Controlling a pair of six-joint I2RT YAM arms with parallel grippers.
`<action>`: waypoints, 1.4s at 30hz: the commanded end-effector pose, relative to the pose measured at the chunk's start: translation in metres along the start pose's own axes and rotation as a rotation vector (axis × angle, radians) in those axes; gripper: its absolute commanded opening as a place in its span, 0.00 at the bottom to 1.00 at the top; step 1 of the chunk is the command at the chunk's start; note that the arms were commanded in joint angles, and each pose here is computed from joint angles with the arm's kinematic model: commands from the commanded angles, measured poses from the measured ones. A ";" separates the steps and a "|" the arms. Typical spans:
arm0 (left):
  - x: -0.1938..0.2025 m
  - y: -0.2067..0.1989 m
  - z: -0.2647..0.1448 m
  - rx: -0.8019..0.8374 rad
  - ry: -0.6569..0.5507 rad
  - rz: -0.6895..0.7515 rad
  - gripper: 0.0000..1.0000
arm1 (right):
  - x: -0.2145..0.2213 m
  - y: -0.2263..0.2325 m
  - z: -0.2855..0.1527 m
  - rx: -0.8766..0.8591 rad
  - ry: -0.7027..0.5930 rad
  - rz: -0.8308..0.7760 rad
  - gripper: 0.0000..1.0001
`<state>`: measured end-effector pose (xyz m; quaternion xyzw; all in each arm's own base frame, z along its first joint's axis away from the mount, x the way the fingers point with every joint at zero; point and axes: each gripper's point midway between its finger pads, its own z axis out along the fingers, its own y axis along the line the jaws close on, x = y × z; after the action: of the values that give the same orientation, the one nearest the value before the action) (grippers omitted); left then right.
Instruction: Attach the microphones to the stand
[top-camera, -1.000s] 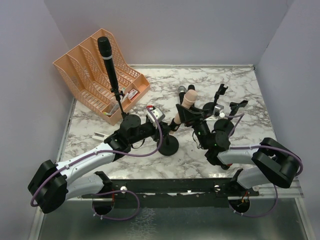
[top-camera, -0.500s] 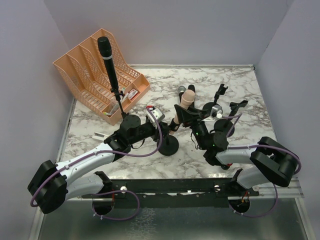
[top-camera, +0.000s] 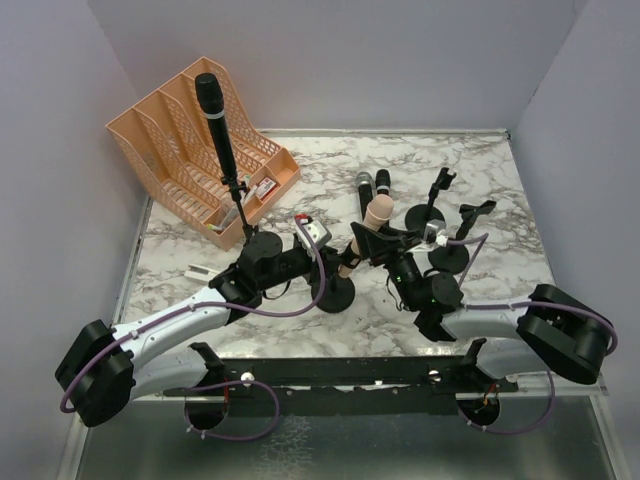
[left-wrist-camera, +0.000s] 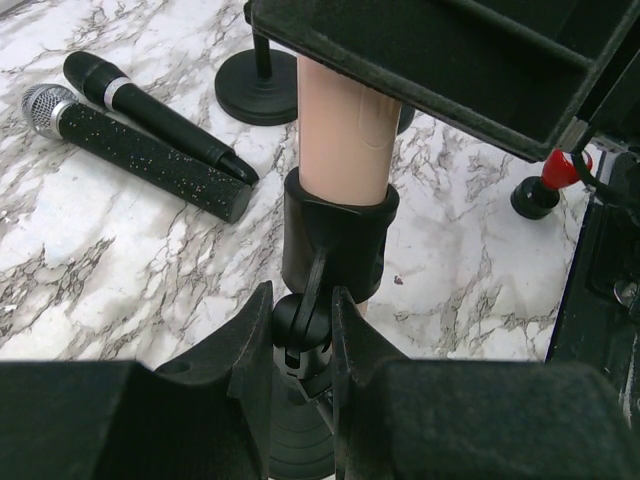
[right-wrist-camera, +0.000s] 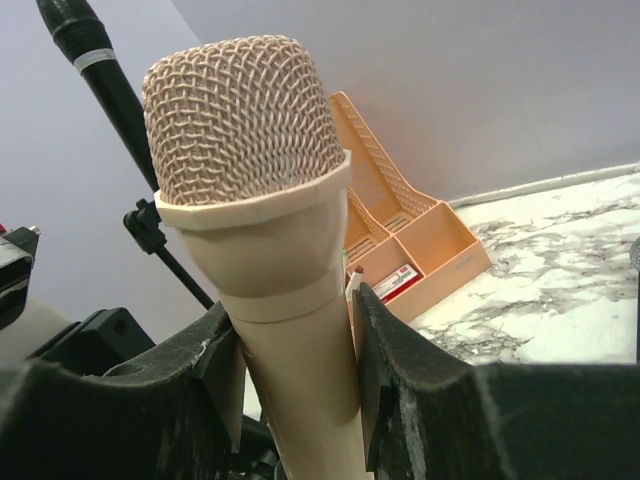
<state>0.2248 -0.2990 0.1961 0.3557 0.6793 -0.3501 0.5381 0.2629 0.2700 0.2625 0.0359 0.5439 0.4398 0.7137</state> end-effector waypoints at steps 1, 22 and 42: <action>0.015 0.006 0.002 -0.037 0.024 -0.028 0.00 | 0.048 0.039 -0.029 -0.081 0.255 0.119 0.24; 0.043 0.002 0.001 -0.006 0.110 -0.029 0.00 | -0.028 0.040 0.022 0.215 0.082 0.306 0.02; 0.054 0.002 -0.003 -0.013 0.160 -0.035 0.00 | -0.032 0.130 -0.020 -0.522 0.066 -0.108 0.19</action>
<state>0.2125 -0.3046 0.1934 0.3728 0.6689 -0.3711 0.5252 0.2306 0.2918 0.2979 -0.1173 0.5235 0.4090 0.7382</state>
